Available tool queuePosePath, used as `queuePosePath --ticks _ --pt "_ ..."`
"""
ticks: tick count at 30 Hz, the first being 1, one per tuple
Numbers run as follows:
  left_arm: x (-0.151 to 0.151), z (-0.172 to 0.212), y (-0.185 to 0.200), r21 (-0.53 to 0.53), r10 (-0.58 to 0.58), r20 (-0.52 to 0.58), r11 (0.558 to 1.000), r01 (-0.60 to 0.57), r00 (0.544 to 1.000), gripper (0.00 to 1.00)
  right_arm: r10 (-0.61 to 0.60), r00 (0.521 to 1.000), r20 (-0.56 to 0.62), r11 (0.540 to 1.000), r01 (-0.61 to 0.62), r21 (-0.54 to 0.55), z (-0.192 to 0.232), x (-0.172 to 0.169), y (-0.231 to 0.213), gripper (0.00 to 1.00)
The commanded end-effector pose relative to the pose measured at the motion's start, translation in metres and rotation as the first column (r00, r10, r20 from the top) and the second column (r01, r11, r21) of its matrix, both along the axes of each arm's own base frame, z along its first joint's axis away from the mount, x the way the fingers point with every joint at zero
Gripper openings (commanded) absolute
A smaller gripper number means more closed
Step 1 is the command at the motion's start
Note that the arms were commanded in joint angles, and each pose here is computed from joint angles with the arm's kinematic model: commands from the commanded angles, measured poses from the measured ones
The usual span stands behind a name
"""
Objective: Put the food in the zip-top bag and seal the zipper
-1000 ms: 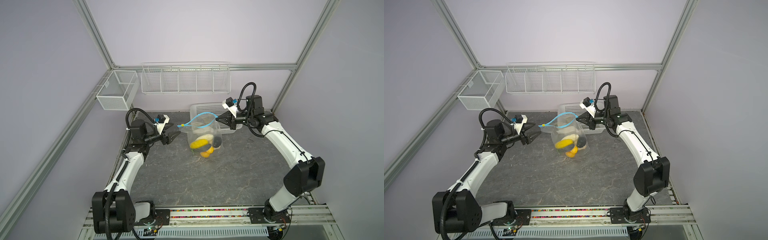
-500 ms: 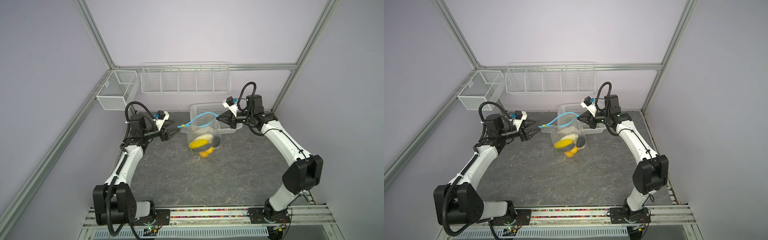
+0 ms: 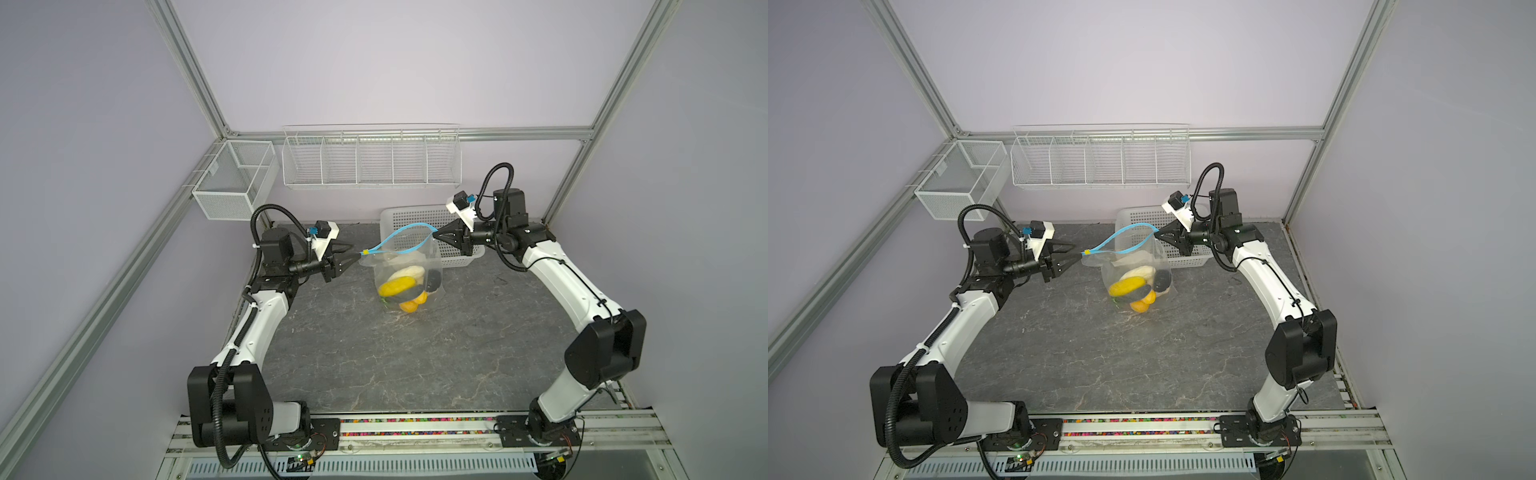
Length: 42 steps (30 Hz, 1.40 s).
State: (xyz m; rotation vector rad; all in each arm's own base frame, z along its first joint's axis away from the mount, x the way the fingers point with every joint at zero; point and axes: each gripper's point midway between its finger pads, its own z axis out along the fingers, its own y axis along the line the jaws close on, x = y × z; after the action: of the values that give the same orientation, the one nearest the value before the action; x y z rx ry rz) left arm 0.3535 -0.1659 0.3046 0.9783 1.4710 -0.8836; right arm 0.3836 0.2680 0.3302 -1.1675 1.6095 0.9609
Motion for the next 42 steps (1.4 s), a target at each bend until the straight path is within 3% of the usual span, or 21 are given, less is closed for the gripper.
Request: queuePosePath --ticks 1,10,16,18,21,27,32,38,42 --pt "0.000 -0.003 -0.003 -0.031 -0.028 -0.027 0.999 0.027 0.999 0.41 0.007 0.999 0.035 1.000 -0.008 0.017 0.008 0.001 0.000 0.07" --pt "-0.001 0.004 -0.006 -0.099 -0.058 -0.062 0.994 0.052 0.996 0.31 -0.003 1.000 0.027 1.000 0.003 0.012 0.004 0.004 -0.001 0.06" --pt "0.003 0.005 -0.008 -0.111 -0.051 -0.089 0.993 0.041 0.995 0.11 -0.015 1.000 0.028 1.000 0.015 0.009 0.004 0.006 -0.002 0.06" --pt "0.003 0.005 -0.008 -0.109 -0.048 -0.099 0.993 0.037 0.994 0.09 -0.017 1.000 0.026 1.000 0.017 0.008 0.003 0.007 -0.002 0.06" --pt "0.000 0.003 -0.008 -0.098 -0.045 -0.099 0.995 0.036 0.994 0.12 -0.019 0.999 0.026 1.000 0.019 0.009 0.003 0.008 -0.002 0.06" --pt "-0.005 -0.005 -0.008 -0.086 -0.040 -0.105 0.996 0.031 0.994 0.36 -0.020 1.000 0.022 1.000 0.019 0.012 0.002 0.010 -0.002 0.06" --pt "-0.007 -0.005 -0.011 -0.085 -0.052 -0.103 0.995 0.043 0.993 0.36 -0.021 1.000 0.022 1.000 0.021 0.012 0.002 0.010 -0.002 0.06" --pt "-0.008 -0.005 -0.011 -0.083 -0.050 -0.108 0.996 0.041 0.993 0.24 -0.027 0.999 0.020 1.000 0.027 0.009 0.001 0.011 -0.002 0.06" --pt "-0.013 -0.001 -0.013 -0.069 -0.038 -0.079 0.997 0.032 0.996 0.05 -0.035 0.999 0.017 0.999 0.035 0.007 0.001 0.012 -0.003 0.07"
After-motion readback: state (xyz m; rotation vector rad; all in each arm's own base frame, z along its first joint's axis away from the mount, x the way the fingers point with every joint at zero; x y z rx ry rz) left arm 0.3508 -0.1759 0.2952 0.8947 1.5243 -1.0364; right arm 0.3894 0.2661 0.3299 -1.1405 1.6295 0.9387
